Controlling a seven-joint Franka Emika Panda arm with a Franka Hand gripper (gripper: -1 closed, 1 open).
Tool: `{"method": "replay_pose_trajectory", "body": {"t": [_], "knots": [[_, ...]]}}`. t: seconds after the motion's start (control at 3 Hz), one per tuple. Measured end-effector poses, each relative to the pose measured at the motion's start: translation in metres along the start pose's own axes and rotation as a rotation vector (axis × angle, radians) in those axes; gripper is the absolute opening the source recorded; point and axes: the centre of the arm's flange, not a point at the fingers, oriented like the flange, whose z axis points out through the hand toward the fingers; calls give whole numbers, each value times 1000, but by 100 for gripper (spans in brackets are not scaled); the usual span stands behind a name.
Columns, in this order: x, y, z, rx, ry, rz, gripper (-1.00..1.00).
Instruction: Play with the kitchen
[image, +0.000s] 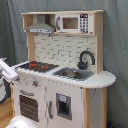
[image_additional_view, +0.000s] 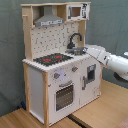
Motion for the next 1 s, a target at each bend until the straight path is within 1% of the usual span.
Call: {"method": "replay_pose_trajectory", "body": {"t": [0.33, 1.0], "knots": [[0, 17, -3, -21, 4, -78, 100], [-12, 45, -3, -39, -7, -251, 100]]}}
